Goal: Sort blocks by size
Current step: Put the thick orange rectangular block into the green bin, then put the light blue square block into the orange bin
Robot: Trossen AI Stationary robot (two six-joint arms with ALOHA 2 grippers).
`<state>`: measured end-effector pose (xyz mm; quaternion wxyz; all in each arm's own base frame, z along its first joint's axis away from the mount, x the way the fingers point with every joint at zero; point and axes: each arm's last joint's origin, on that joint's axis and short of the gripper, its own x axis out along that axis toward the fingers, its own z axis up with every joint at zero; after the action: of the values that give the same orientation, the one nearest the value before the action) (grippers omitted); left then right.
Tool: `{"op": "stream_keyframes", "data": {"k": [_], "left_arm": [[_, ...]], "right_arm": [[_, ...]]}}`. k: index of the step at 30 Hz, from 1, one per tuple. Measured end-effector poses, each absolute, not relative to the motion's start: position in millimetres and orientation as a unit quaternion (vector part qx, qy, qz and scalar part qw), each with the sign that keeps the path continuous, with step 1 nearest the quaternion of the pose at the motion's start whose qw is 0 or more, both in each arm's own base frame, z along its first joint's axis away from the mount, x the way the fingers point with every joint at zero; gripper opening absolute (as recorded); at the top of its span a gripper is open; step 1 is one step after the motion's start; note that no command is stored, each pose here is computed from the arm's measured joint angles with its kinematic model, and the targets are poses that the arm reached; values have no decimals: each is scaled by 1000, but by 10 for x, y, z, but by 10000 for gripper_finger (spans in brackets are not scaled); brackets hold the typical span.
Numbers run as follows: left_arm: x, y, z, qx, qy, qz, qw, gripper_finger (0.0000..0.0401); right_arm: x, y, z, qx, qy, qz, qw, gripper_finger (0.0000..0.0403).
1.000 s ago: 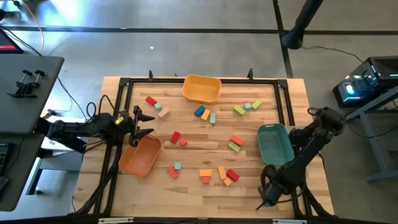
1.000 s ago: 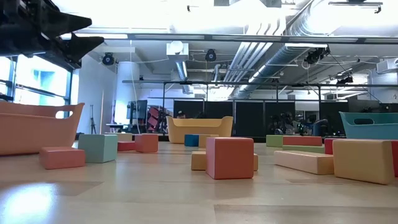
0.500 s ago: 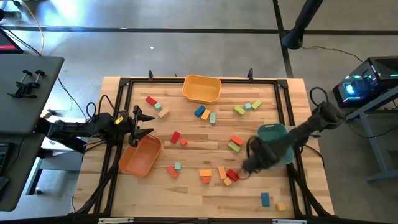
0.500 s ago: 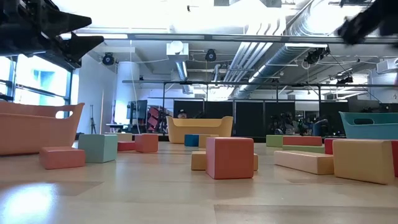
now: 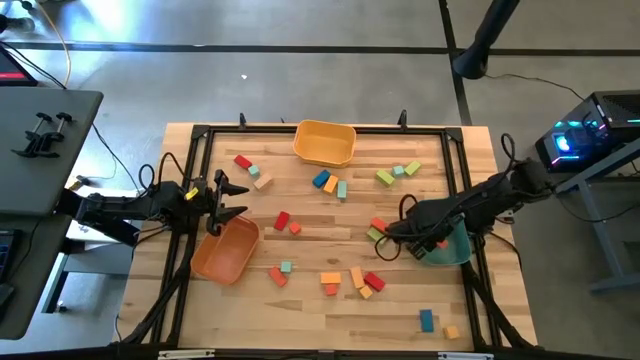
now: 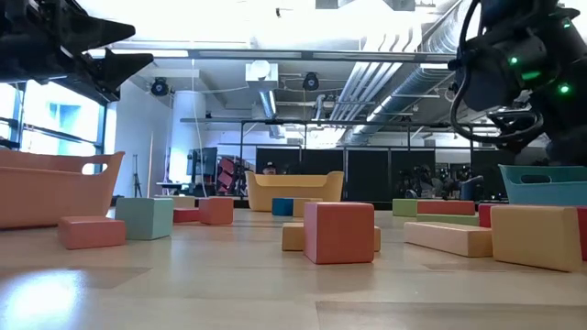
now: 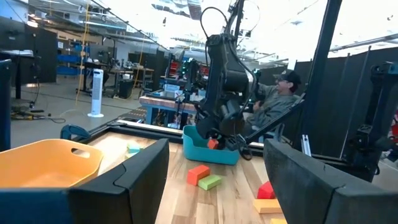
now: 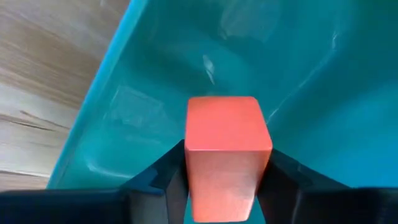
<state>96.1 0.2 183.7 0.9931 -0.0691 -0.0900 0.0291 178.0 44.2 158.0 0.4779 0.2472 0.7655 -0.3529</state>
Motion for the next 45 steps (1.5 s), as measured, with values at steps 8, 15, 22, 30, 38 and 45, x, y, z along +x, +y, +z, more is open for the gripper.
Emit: {"op": "stream_keyframes", "data": {"k": [8, 15, 22, 30, 38, 45], "left_arm": [[961, -5, 1841, -99, -92, 15, 991, 250], [935, -8, 1974, -71, -160, 8, 985, 250], [1027, -28, 2145, -27, -154, -15, 988, 250], [1495, -80, 2339, 1, -36, -23, 999, 250], [2128, -269, 2565, 65, 128, -46, 989, 250], [2459, -621, 2522, 73, 322, -45, 943, 250]], "right_arm": [[1749, 426, 1602, 212, 781, -341, 479, 206], [1827, 475, 2134, 111, 772, -370, 504, 223], [2018, 737, 2830, 122, 564, -339, 743, 224], [2141, 1230, 2947, 85, 373, -241, 892, 224], [2396, 1583, 2425, 47, 251, -170, 952, 225], [2652, 1636, 1983, 17, 152, -163, 975, 225]]}}
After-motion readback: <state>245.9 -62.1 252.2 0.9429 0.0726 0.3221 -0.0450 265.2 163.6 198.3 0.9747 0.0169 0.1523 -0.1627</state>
